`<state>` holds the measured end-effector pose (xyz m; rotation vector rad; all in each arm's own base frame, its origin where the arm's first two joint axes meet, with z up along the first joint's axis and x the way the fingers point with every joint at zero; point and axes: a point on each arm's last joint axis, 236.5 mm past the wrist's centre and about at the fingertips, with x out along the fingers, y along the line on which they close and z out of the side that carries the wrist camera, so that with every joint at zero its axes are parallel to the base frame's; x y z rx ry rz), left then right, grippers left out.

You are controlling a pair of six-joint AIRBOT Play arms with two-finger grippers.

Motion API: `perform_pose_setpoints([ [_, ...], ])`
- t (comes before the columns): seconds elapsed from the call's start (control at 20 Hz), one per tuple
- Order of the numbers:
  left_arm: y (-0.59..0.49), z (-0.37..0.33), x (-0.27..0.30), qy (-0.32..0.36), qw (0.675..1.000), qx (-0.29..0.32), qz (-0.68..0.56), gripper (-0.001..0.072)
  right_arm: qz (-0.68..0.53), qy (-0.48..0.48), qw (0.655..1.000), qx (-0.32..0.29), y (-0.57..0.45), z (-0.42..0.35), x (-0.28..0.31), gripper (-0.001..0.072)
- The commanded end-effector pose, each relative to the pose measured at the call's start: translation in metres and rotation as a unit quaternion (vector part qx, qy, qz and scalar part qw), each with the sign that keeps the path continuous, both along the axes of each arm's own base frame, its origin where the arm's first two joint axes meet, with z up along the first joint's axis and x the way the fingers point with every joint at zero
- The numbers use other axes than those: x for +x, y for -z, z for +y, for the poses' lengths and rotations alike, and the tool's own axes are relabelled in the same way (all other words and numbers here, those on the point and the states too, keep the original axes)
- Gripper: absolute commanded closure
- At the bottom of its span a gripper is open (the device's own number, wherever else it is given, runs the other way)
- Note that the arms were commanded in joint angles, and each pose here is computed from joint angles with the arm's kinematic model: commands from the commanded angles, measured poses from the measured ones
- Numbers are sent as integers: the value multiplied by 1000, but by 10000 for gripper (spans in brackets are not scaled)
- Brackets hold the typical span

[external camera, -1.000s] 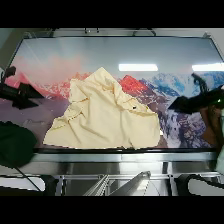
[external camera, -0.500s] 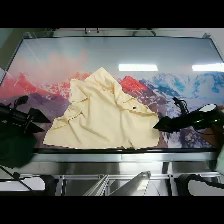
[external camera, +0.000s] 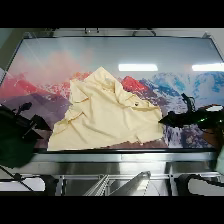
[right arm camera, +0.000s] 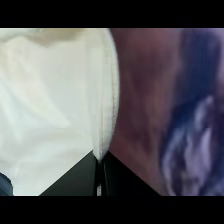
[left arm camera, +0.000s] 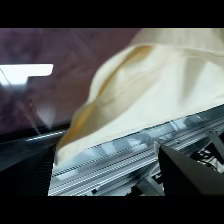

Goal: Fold the shirts.

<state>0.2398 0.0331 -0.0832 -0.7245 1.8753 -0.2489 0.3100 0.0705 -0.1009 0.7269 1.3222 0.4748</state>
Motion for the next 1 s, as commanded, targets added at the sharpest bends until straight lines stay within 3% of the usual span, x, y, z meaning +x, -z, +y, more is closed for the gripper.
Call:
perform_pose_setpoints([
  [0.0,11,5,-15,56,996,58,34,13,-6,19,1000,15,-9,-17,0,695],
  [0.3,23,-67,-70,149,983,5,106,13,-25,31,998,39,-19,-7,12,695],
  [0.45,39,-78,-83,170,979,9,110,15,-34,32,997,54,-26,-3,15,695],
  [0.5,46,-79,-80,170,980,12,107,89,-33,29,997,63,-29,0,13,695],
  [0.55,50,-79,-75,172,979,14,106,428,-30,24,997,72,-32,3,11,695],
  [0.6,51,-80,-70,175,979,10,109,708,-28,18,996,79,-34,6,8,695],
  [0.8,5,-125,-28,143,983,-101,60,688,-27,-8,993,111,-53,17,-4,696],
  [0.95,-96,-173,22,136,954,-249,-100,688,-116,-6,974,193,-132,30,8,696],
])
